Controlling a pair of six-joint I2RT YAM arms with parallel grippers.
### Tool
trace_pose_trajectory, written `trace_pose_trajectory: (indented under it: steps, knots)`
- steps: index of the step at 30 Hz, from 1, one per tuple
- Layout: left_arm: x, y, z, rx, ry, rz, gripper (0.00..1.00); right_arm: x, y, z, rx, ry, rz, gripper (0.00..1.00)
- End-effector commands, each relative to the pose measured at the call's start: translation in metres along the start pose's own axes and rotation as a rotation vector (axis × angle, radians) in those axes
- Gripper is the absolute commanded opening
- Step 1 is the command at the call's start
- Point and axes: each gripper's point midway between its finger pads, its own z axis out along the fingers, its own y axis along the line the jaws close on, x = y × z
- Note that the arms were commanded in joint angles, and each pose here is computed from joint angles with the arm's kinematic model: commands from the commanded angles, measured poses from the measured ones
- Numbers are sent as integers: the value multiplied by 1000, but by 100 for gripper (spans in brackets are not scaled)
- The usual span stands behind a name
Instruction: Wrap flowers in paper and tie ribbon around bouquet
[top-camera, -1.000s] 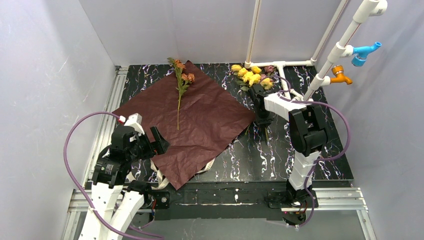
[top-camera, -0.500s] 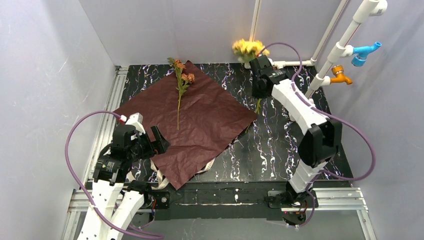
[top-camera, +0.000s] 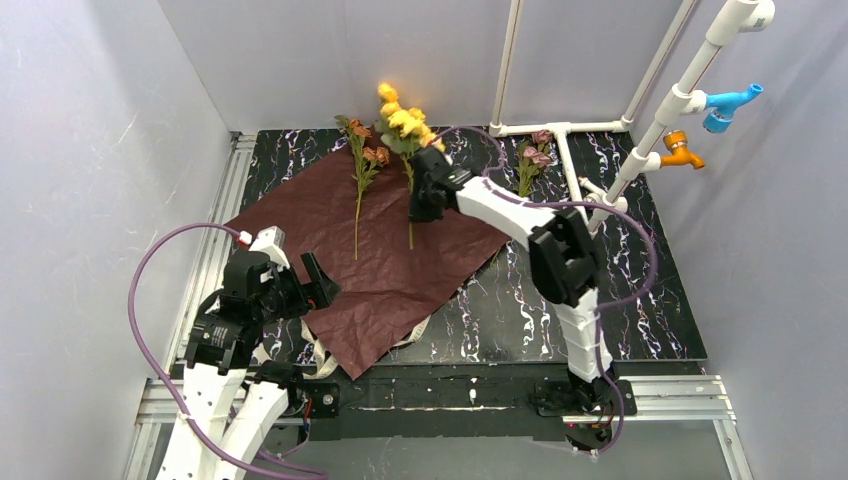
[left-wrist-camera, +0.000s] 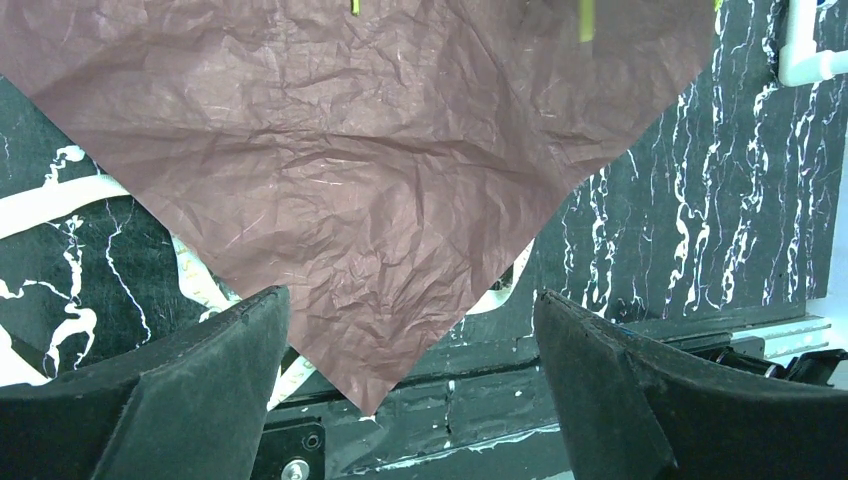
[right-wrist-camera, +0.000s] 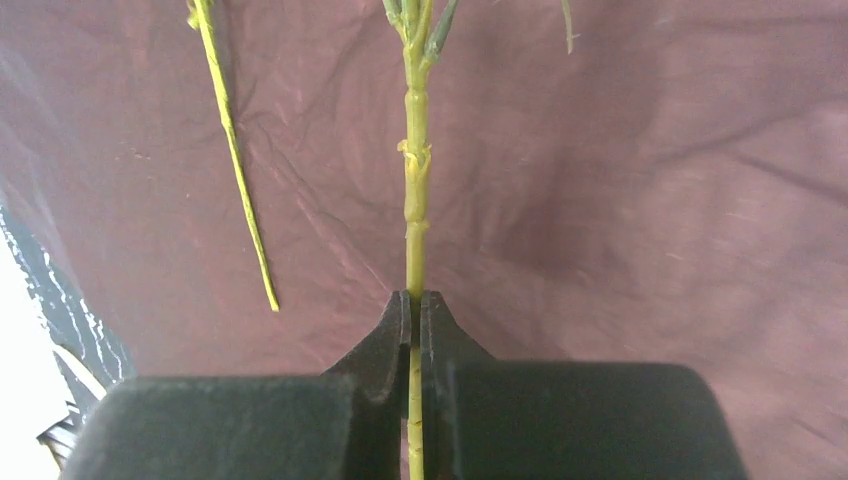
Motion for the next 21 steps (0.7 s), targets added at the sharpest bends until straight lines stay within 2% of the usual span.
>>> trace_pose_trajectory:
  steps: [1, 5, 10, 17, 18, 21]
  knots:
    - [-3, 1, -3, 2, -32, 5, 91, -9, 69, 13, -167, -39, 120, 1]
    - [-3, 2, -4, 1, -41, 4, 91, 5, 81, 35, -200, 7, 172, 1]
    - [-4, 2, -6, 3, -59, 5, 91, 8, 84, 47, -218, 5, 241, 1]
    - [-5, 2, -6, 3, -61, 3, 91, 18, 107, 62, -333, 71, 288, 3]
    - [-4, 2, -7, 3, -62, 3, 91, 20, 110, 64, -350, 84, 278, 8]
    - [-4, 2, -7, 3, -64, 3, 91, 29, 117, 67, -399, 123, 246, 37]
